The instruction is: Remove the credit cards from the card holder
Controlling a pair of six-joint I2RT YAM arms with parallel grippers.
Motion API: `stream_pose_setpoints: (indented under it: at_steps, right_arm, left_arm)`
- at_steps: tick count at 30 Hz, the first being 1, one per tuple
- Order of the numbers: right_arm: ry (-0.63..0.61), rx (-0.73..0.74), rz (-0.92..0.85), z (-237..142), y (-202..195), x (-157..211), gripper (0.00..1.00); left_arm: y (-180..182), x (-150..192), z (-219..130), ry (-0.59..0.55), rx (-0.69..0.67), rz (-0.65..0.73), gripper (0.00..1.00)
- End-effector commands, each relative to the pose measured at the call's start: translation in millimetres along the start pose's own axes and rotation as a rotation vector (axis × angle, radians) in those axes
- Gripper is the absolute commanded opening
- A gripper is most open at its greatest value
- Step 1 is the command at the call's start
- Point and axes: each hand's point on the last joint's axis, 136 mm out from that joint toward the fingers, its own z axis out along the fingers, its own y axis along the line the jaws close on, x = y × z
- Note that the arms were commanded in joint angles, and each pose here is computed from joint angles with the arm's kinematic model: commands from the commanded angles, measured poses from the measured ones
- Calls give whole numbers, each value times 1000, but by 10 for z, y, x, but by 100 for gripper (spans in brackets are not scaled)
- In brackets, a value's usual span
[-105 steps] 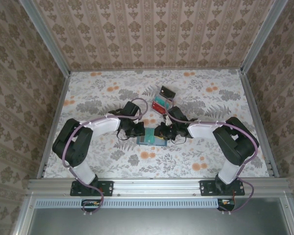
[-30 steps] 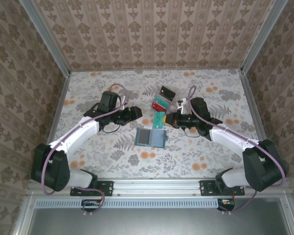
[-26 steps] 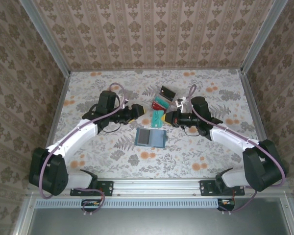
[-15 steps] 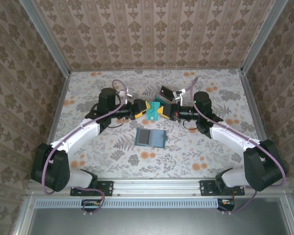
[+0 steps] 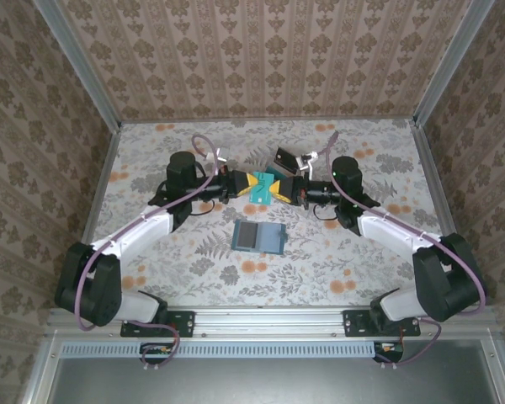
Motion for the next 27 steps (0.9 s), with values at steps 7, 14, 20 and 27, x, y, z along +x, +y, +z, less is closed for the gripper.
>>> stream_pose_setpoints:
  at_steps: [7, 14, 20, 27]
  right_arm:
    - [-4, -45, -51, 137, 237, -70, 24]
    - [-33, -31, -48, 187, 202, -139, 12]
    - [-45, 107, -107, 143, 7, -171, 0]
    - [-1, 464, -326, -14, -387, -297, 0]
  left_arm:
    - [-56, -20, -5, -26, 20, 4, 0]
    - [77, -64, -59, -61, -23, -36, 0]
    - [429, -159, -343, -152, -180, -88, 23]
    - [1197, -7, -1015, -221, -699, -129, 75]
